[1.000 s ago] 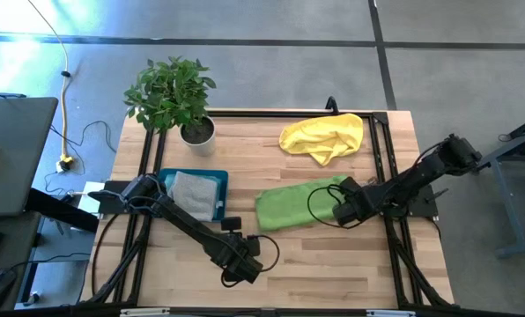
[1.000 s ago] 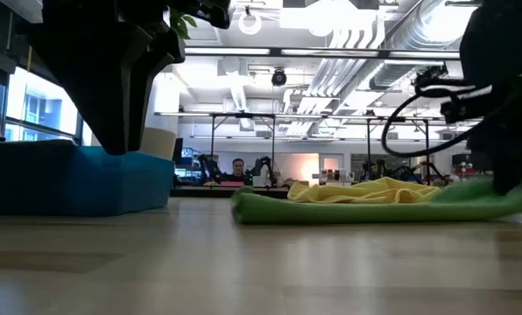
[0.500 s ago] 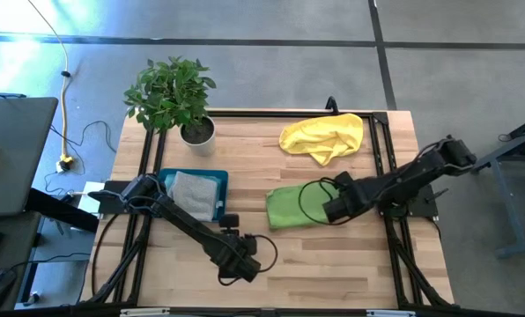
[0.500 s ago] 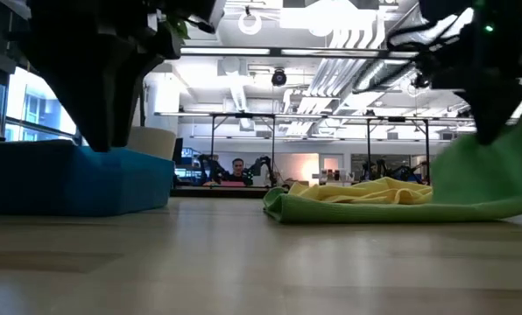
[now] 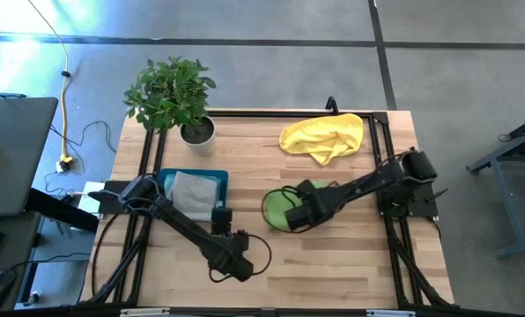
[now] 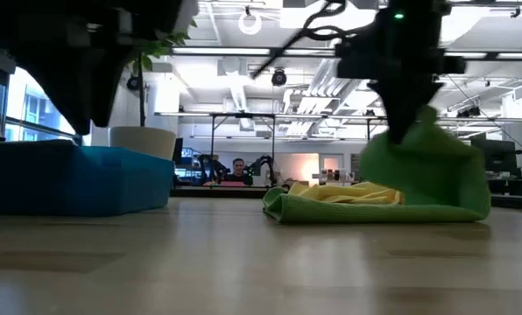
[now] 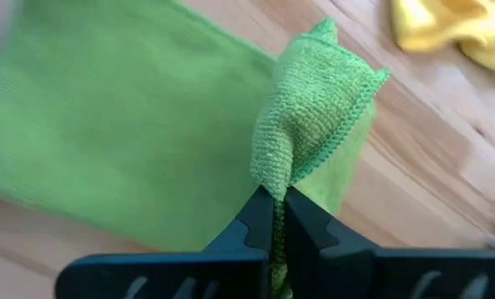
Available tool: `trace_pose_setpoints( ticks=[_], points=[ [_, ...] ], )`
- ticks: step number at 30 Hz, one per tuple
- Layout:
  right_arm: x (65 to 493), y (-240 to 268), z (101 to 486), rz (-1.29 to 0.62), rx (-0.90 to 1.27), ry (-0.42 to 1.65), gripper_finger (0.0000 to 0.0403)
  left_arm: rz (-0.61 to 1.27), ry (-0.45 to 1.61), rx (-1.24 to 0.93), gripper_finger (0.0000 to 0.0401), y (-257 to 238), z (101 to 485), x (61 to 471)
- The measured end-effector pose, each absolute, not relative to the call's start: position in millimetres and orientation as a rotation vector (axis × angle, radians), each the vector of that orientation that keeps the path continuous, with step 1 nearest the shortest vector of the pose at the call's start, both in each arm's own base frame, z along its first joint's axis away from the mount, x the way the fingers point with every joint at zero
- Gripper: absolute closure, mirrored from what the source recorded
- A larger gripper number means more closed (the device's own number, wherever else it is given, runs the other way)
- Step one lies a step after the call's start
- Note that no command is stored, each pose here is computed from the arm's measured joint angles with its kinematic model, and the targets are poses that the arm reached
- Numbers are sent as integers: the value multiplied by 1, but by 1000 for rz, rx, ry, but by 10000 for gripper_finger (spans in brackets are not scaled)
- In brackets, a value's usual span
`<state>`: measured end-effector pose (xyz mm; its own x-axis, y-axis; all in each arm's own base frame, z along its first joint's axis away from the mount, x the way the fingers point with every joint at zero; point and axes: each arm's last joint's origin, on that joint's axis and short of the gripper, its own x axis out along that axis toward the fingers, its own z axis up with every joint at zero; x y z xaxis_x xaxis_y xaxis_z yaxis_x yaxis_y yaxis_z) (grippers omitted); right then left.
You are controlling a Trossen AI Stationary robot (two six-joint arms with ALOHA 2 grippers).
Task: Fold microfiber towels
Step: Fold the green towel on the table
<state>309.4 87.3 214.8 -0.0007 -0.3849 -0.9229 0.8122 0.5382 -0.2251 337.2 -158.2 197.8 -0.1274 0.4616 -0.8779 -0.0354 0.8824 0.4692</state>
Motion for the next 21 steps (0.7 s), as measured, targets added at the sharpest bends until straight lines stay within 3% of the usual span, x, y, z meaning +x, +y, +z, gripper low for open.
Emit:
trace_pose_setpoints(
  ticks=[17, 21],
  points=[
    [363, 97, 192, -812, 517, 1034, 402, 408, 1587, 447, 302, -193, 215, 307],
    [369, 98, 189, -782, 492, 1007, 377, 415, 1546, 423, 302, -199, 219, 304]
  ],
)
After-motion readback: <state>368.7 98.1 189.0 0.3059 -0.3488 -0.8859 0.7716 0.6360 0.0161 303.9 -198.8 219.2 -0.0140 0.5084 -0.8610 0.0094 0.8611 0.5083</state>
